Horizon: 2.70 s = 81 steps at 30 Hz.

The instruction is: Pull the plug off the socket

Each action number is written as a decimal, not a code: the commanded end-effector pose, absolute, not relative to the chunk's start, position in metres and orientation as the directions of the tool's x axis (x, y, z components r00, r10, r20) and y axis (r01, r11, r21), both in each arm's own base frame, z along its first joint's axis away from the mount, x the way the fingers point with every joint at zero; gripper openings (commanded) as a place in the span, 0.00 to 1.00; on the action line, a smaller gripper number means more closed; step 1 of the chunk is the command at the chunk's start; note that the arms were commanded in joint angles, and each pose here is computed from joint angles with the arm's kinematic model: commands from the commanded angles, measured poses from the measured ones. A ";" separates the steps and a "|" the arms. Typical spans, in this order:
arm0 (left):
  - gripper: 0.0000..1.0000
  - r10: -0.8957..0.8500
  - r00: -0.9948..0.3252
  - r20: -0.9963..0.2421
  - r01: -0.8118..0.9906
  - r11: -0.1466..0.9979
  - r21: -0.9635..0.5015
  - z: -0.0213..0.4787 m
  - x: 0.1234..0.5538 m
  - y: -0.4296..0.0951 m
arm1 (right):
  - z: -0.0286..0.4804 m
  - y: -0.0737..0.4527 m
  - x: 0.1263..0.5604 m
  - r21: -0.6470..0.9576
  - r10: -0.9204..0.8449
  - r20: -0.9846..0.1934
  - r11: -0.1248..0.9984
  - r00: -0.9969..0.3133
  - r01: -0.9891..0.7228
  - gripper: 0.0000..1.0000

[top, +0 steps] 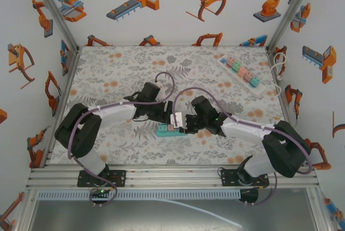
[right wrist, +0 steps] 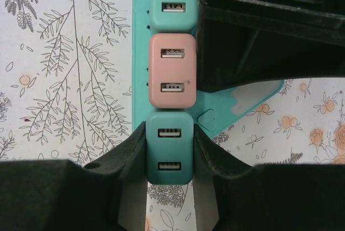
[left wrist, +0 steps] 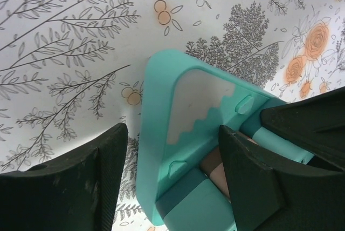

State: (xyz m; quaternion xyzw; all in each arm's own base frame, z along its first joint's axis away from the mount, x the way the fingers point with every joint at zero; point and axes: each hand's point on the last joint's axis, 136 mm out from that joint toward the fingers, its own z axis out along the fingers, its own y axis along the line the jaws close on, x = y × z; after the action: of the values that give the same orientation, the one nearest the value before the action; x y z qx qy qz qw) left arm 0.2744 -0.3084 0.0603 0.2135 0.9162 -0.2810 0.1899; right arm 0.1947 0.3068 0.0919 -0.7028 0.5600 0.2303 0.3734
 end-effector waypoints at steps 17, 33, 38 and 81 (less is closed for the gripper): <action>0.60 0.399 -0.865 -0.305 0.455 0.880 -0.140 -0.006 0.267 -0.247 | 0.150 0.327 0.200 -0.369 -0.487 -0.796 -0.083 0.361 -0.926 0.15; 0.58 0.397 -0.852 -0.342 0.463 0.875 -0.138 0.003 0.276 -0.253 | 0.175 0.316 0.190 -0.393 -0.452 -0.812 -0.046 0.370 -0.918 0.11; 0.58 0.369 -0.833 -0.412 0.492 0.835 -0.248 0.036 0.283 -0.281 | 0.208 0.314 0.195 -0.247 -0.399 -0.901 0.153 0.169 -0.957 0.08; 0.97 0.667 0.092 -0.740 0.984 0.051 0.168 0.194 0.090 -0.279 | 0.053 0.218 0.203 0.757 0.505 -0.307 0.644 -0.807 0.114 0.24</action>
State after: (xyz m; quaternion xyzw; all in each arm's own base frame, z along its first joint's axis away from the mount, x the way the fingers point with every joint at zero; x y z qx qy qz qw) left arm 0.0851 -0.2798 0.1960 0.6392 0.6412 -0.2497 0.3435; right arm 0.1957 0.2134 0.0452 0.1830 0.8784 0.3778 0.2285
